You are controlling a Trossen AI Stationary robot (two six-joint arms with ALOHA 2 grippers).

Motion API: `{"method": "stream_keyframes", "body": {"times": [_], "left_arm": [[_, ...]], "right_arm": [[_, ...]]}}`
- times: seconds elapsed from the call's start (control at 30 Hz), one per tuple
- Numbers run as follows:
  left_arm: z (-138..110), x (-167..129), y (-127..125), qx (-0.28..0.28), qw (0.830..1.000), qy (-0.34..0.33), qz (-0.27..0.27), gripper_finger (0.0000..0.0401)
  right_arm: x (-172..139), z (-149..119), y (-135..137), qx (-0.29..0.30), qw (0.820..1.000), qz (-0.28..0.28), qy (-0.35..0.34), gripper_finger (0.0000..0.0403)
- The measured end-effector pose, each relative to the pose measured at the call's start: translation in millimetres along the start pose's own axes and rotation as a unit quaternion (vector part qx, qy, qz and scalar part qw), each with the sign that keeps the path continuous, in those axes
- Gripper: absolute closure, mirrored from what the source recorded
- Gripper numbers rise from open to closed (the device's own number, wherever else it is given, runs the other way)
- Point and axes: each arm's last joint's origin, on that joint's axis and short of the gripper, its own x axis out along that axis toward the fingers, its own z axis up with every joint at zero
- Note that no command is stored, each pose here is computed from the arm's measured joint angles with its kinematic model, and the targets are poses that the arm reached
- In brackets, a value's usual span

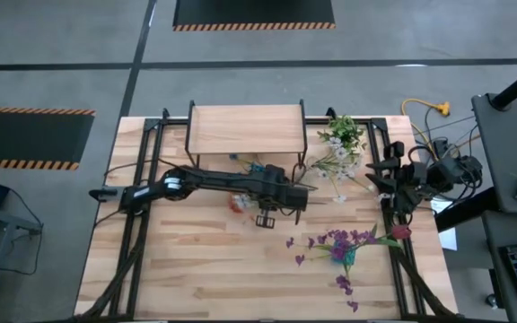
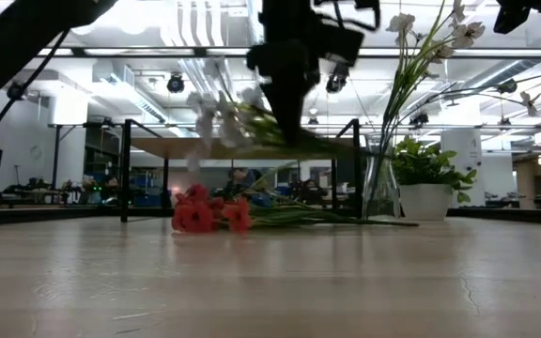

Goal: Pick and place flowers into a vace then onto a shelf
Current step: Put the white flowers into the blue flower vase

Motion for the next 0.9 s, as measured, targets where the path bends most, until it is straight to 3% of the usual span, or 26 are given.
{"method": "stream_keyframes", "body": {"times": [0.37, 0.53, 0.9], "left_arm": [[-29, -65, 13, -0.025, 0.999, -0.04, 0.025, 0.0399], [-42, -93, 13, -0.027, 0.997, -0.069, 0.026, 0.0399], [-66, -129, 19, -0.047, 0.993, -0.102, 0.029, 0.0399]], "right_arm": [[0, 2, 0, 0.011, 1.0, 0.001, -0.01, 0.0293], [1, 3, 2, -0.006, 0.999, 0.032, -0.02, 0.0291], [28, 29, 12, -0.029, 0.998, 0.053, 0.014, 0.0212]]}}
